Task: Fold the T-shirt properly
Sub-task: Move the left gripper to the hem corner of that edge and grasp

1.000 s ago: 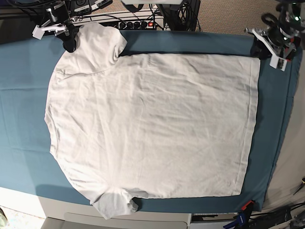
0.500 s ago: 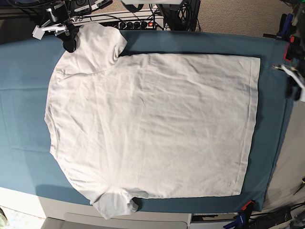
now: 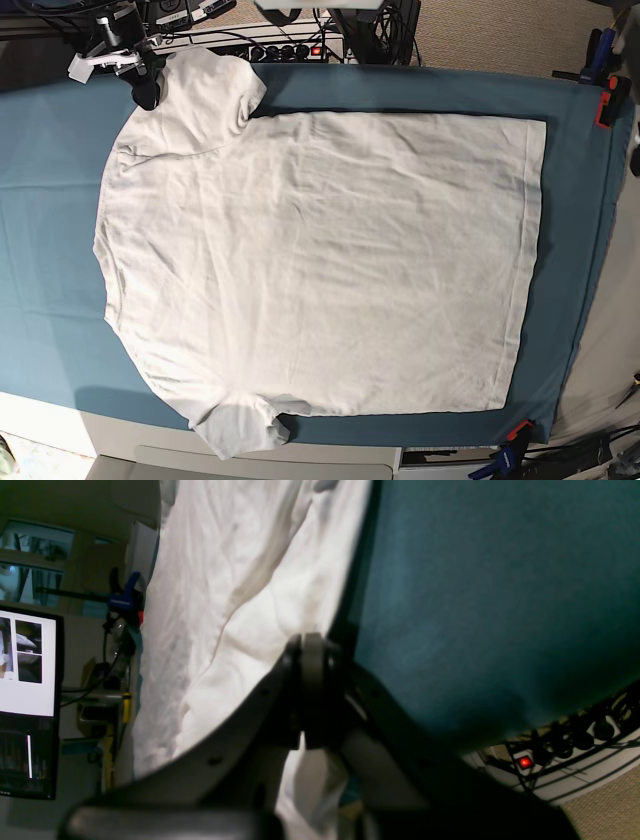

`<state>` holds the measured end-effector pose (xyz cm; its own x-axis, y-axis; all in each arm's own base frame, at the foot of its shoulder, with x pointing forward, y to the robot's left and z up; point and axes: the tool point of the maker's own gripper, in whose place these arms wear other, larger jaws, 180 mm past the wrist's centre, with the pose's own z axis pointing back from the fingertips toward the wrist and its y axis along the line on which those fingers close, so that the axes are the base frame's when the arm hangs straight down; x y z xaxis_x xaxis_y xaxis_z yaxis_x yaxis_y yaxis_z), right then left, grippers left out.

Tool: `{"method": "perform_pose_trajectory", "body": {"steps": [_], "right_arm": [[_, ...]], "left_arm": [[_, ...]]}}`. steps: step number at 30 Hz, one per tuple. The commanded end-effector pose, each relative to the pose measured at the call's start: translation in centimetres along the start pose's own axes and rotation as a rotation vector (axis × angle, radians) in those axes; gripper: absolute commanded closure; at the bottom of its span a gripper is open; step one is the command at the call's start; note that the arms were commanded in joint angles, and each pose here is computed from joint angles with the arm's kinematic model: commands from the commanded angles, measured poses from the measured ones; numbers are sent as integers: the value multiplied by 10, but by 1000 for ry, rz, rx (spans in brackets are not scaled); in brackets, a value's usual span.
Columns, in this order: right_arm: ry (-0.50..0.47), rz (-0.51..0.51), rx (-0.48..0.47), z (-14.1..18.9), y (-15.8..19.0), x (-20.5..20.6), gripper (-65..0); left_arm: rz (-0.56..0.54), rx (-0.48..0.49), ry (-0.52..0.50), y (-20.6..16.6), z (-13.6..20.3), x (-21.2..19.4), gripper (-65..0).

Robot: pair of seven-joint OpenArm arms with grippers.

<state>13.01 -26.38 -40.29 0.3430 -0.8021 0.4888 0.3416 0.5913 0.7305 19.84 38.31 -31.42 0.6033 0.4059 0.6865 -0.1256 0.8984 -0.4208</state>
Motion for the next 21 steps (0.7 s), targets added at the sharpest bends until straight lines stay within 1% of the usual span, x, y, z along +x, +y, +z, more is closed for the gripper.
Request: {"method": "perform_pose_trajectory", "body": {"steps": [1,4,7,14,17,21], "right_arm": [[35,19,-30,4,-6,-4,0],[34,19,-29,3,-6,-4,0],[34,19,-29,3,-6,-4,0],[35,19,-30,4,-6,-4,0],[35,19,-30,4,-6,-4,0],[36,19,-29,4,-6,-4,0]], "left_arm": [[-16,-48,-39,-9,4,17,-166],[16,-110,0,-19,5,2,-166],[41,-171,64,-31,2,-20,-166],[64,-279,226,-66,-24,-74,-166],[53,-301,265,-75,-32,-88,-166],[28,-299,297,-79,-37,-102,-166]]}}
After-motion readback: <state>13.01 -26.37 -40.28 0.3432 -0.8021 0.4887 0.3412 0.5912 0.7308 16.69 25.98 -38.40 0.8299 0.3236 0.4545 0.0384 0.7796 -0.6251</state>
